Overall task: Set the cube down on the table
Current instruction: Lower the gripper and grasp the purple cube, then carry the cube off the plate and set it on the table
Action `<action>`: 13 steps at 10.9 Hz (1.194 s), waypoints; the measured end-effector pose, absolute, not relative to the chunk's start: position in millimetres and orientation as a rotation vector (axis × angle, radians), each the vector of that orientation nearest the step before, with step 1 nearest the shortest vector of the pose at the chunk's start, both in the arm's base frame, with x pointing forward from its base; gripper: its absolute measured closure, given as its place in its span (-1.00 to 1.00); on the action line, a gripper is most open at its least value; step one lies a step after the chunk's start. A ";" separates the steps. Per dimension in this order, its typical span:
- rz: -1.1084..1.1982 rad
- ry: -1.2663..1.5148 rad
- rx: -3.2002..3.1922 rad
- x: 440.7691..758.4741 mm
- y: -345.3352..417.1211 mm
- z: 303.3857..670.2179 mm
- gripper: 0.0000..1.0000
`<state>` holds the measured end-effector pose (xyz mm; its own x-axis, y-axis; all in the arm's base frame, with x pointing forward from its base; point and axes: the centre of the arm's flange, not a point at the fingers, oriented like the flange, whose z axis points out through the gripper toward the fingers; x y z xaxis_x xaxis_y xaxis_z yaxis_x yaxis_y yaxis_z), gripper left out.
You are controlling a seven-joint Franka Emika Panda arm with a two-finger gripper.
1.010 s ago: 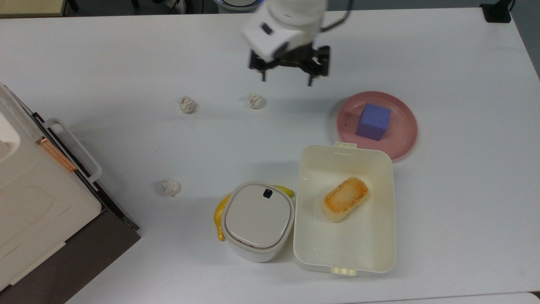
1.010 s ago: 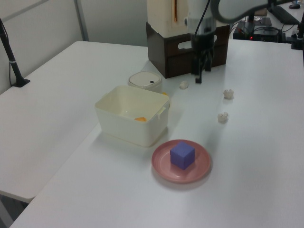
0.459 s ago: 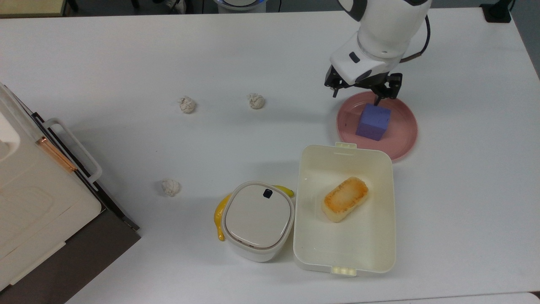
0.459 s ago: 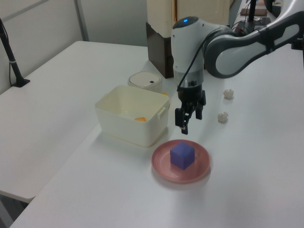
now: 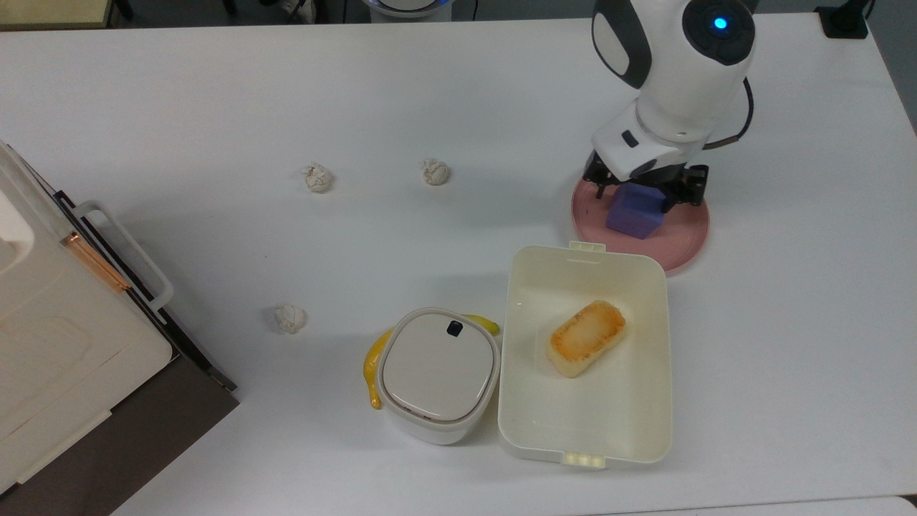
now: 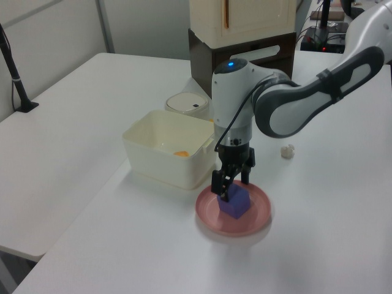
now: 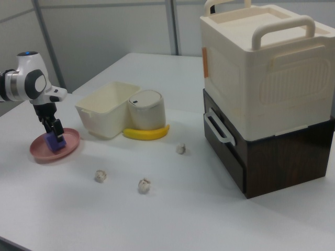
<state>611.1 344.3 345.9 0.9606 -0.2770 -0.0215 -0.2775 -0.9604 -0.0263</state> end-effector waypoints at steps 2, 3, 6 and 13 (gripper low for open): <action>0.003 0.462 -3.065 610.9 356.9 348.1 -1.00; 0.002 0.465 -3.064 612.3 357.8 346.9 -1.00; 0.026 0.470 -3.078 613.7 357.9 330.6 -0.93; 0.056 0.385 -3.116 647.0 287.9 384.1 -0.17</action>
